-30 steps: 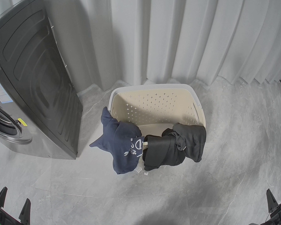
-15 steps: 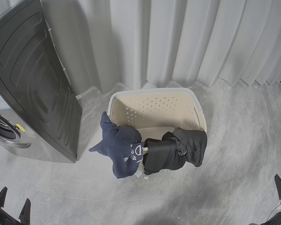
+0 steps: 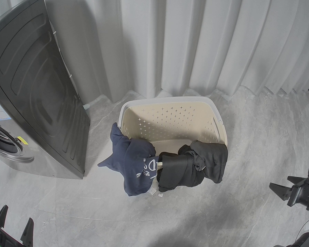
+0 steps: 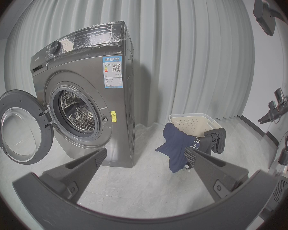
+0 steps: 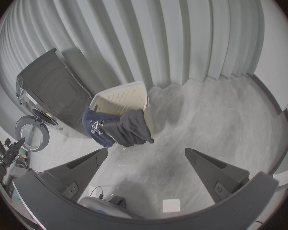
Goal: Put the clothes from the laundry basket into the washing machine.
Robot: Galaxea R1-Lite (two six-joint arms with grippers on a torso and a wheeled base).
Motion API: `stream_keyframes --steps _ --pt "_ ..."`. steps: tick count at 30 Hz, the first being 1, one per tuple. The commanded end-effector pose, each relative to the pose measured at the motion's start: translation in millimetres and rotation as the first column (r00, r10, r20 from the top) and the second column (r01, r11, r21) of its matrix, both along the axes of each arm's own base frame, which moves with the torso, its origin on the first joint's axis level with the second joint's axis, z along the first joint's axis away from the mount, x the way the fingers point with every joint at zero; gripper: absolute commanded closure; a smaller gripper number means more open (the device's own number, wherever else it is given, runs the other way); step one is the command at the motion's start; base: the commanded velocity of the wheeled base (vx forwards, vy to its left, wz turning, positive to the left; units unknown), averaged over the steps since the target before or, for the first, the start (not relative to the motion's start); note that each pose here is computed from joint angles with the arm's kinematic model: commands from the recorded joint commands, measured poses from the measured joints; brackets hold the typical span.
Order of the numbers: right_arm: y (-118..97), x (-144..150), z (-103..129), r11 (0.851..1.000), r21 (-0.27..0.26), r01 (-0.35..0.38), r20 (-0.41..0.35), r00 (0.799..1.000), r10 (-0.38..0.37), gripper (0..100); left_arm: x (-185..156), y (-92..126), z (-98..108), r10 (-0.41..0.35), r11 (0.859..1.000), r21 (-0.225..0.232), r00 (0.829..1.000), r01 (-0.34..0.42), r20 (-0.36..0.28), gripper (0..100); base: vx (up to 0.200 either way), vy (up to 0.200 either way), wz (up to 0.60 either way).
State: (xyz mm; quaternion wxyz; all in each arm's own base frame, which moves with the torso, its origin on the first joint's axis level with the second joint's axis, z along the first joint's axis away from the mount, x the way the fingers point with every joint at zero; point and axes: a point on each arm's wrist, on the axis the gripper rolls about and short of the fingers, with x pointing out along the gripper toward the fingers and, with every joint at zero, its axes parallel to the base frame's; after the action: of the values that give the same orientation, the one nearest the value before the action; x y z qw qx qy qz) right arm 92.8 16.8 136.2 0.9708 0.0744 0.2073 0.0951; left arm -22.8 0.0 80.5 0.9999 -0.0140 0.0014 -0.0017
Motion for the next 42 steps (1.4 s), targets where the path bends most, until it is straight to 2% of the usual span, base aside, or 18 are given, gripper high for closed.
stream_keyframes --steps 1,4,8,17,26,31,42 --pt "30 59 -34 0.997 0.028 -0.073 -0.254 0.964 0.078 0 0 0 -4 0.0 1.0 0.0 1.0 0.0 -0.002 0 0.0 0.0 0.0" --pt "37 74 -38 0.996 0.019 -0.085 -0.282 0.955 0.087 0 0 0 -4 0.0 1.0 0.0 1.0 0.0 -0.002 0 0.0 0.0 0.0" --pt "47 96 -42 0.998 -0.01 -0.061 -0.303 0.951 0.055 0 0 0 -4 0.0 1.0 0.0 1.0 0.0 -0.002 0 0.0 0.0 0.0" --pt "59 128 -48 0.999 -0.009 -0.053 -0.322 0.946 0.048 0 0 0 -4 0.0 1.0 0.0 1.0 0.0 -0.002 0 0.0 0.0 0.0" --pt "84 162 -61 0.998 -0.029 -0.055 -0.298 0.953 0.043 0 0 0 -4 0.0 1.0 -0.003 1.0 0.0 -0.003 0 0.0 0.0 0.0" --pt "93 184 -77 0.998 -0.032 -0.052 -0.305 0.951 0.04 0 0 0 -4 0.0 1.0 -0.003 1.0 0.0 -0.003 0 0.0 0.0 0.0" --pt "102 201 -83 0.998 -0.023 -0.057 -0.289 0.956 0.048 0 0 0 -4 0.0 1.0 -0.003 1.0 0.0 -0.003 0 0.0 0.0 0.0"
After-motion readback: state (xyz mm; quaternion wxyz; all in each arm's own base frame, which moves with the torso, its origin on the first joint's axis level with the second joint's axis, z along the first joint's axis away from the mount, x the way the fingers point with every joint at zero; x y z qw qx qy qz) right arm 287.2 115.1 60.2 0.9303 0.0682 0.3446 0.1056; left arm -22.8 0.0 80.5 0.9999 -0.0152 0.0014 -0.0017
